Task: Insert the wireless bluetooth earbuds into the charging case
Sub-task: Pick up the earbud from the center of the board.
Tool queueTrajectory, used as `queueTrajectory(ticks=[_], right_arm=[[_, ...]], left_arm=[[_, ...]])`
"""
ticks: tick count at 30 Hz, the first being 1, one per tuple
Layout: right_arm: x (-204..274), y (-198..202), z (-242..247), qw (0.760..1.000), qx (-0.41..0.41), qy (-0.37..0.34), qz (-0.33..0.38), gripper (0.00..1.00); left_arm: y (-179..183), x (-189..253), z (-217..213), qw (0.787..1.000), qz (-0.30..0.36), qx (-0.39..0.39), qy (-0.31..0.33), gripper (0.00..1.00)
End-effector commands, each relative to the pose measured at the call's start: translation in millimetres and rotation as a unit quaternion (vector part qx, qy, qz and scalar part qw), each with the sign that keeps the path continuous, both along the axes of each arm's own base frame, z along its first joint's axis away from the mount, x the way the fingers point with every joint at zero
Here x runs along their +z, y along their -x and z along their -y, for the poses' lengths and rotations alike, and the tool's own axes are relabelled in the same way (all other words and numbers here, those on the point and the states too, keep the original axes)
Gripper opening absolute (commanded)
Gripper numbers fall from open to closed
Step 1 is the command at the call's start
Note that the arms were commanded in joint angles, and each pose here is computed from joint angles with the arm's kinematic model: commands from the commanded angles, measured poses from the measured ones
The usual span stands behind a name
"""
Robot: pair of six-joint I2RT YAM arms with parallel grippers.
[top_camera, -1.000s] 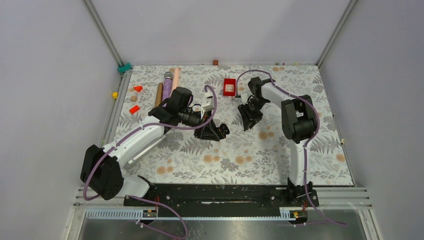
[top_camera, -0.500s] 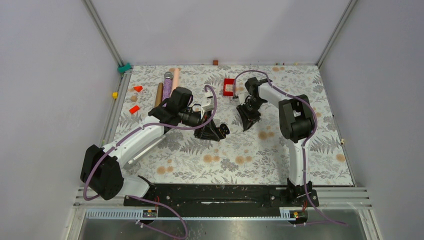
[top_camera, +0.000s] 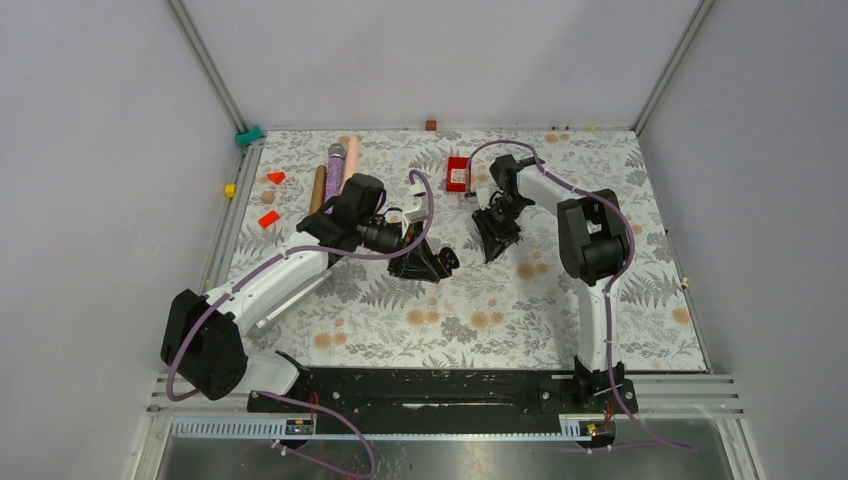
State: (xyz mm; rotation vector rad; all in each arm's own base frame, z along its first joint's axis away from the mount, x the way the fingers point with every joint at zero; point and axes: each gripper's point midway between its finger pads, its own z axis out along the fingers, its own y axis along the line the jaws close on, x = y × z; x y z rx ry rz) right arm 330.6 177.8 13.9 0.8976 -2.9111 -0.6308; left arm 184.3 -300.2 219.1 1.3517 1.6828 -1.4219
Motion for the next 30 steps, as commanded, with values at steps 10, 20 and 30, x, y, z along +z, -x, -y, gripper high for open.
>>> queueTrajectory(ticks=[10, 20, 30], right_arm=[[5.5, 7.1, 1.1, 1.0, 0.007, -0.005, -0.011, 0.35], [14.3, 6.9, -1.1, 0.999, 0.02, -0.027, 0.003, 0.22], [100.0, -27.1, 11.4, 0.985, -0.025, -0.009, 0.169, 0.2]], left_arm=[[-1.3, 22.8, -0.1, 0.999, 0.037, -0.006, 0.027, 0.0], [-2.2, 20.5, 0.1, 0.999, 0.037, -0.006, 0.025, 0.0], [-28.5, 5.0, 3.3, 0.998, 0.037, 0.059, -0.008, 0.0]])
